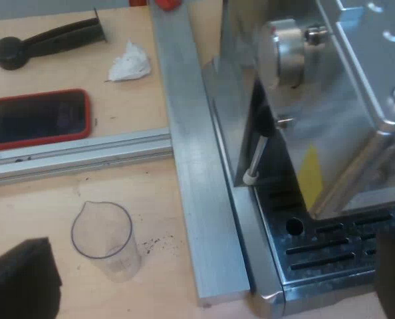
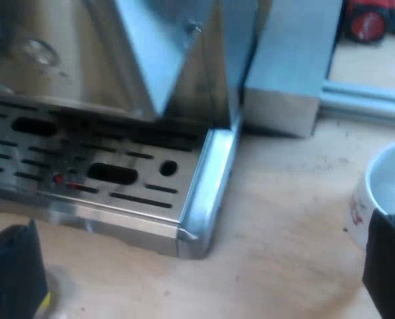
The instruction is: Grind coffee beans and then tamp
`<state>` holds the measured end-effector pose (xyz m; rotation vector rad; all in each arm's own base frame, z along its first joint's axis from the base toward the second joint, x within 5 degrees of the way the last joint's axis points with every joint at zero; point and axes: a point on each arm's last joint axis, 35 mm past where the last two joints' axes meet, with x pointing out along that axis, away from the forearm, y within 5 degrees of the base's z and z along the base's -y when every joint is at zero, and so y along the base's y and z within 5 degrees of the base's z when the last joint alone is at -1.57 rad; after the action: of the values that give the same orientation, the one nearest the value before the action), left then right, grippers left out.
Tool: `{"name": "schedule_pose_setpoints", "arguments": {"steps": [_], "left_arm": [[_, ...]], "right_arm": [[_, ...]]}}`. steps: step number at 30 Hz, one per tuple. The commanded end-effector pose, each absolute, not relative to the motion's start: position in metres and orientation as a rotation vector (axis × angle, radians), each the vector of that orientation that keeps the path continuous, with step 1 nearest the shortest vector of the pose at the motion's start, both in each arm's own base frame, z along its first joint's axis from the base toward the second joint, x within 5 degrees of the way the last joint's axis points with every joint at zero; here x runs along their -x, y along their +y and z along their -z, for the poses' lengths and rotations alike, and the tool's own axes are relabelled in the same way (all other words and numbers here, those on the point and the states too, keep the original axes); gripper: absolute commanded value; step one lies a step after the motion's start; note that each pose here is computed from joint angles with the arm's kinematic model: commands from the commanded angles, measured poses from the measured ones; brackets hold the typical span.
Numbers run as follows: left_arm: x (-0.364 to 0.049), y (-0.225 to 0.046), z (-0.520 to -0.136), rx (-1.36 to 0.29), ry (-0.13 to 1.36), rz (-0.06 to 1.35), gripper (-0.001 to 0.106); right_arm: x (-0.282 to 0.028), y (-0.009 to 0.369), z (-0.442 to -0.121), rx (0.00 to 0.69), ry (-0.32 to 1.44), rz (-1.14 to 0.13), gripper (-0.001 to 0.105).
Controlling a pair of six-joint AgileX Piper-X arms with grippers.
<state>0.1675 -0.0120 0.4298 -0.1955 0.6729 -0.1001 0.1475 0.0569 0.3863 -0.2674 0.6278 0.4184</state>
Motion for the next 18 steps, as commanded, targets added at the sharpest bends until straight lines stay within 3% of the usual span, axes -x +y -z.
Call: {"name": "schedule_pose_setpoints", "arguments": {"steps": [1, 6, 13, 15, 18], "left_arm": [[-0.163, -0.010, -0.433, 0.173, 0.655, 0.042, 0.099], [-0.156, -0.009, -0.437, 0.162, 0.627, 0.018, 0.099], [-0.137, -0.007, -0.444, 0.139, 0.569, -0.036, 0.099], [-0.113, -0.008, -0.451, 0.110, 0.514, -0.060, 0.099], [-0.096, -0.008, -0.452, 0.103, 0.473, -0.058, 0.099]], "right_arm": [[-0.153, 0.026, -0.388, 0.203, 0.628, -0.340, 0.100], [-0.153, -0.002, -0.387, 0.152, 0.637, -0.272, 0.100], [-0.140, -0.008, -0.391, 0.194, 0.611, -0.257, 0.100], [-0.123, -0.006, -0.398, 0.242, 0.557, -0.248, 0.100], [-0.112, -0.005, -0.402, 0.252, 0.521, -0.237, 0.100]]}}
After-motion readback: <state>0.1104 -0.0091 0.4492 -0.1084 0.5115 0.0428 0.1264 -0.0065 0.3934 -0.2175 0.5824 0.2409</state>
